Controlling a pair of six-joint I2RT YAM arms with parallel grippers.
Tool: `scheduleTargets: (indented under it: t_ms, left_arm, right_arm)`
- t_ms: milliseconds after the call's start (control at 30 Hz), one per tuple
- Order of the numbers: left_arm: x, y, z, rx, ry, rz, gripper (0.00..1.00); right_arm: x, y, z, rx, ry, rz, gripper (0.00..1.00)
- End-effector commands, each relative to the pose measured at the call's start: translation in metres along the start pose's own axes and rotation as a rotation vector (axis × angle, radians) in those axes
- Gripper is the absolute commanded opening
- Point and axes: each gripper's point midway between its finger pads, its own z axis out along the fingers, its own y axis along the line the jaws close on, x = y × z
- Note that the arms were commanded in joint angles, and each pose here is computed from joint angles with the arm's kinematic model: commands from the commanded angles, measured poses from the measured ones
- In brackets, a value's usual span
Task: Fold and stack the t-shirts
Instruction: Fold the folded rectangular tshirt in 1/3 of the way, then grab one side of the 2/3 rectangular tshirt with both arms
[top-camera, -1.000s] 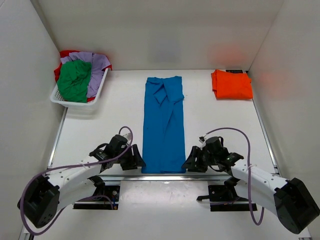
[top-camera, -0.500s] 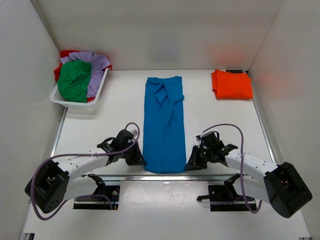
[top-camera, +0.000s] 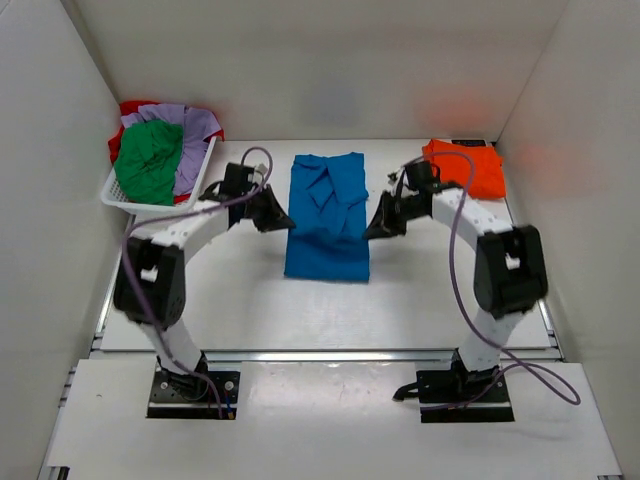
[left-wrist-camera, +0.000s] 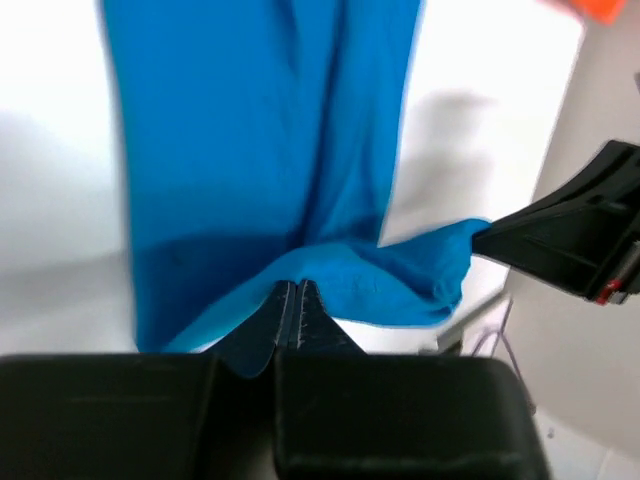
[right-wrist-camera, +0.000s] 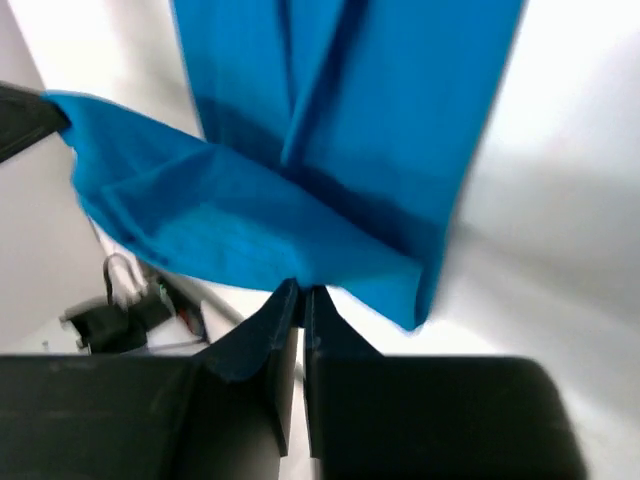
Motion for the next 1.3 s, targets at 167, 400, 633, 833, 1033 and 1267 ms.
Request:
scheduleTargets:
  t_ms: [167, 400, 633, 833, 1033, 1267]
  left_arm:
    - [-0.078, 0.031, 0.044, -0.02, -0.013, -0.046, 0.46]
    - [-0.02, 0.056, 0.036, -0.036, 0.058, -0.064, 0.49]
    - [0.059, 0.073, 0.028, -0.061, 0.112, -0.107, 0.51]
    - [0.083, 0.076, 0.035, -0.093, 0.124, -0.145, 0.57]
    - [0.079, 0.076, 0.045, -0.102, 0.095, -0.156, 0.0]
    - [0.123, 0.091, 0.015, -0.131, 0.15, -0.131, 0.0]
  right_arm:
    - [-0.096, -0.038, 0.015, 0.126, -0.034, -0.039, 0.39]
    - [-0.045, -0.052, 0.014, 0.126, -0.046, -0.001, 0.5]
    - [0.026, -0.051, 0.036, 0.087, 0.011, 0.071, 0.54]
    - [0.037, -0.047, 0.055, 0.074, 0.002, 0.101, 0.52]
    - [0.035, -0.052, 0.059, 0.091, -0.023, 0.099, 0.0]
    - [0.082, -0.058, 0.04, 0.116, 0.04, 0.067, 0.0]
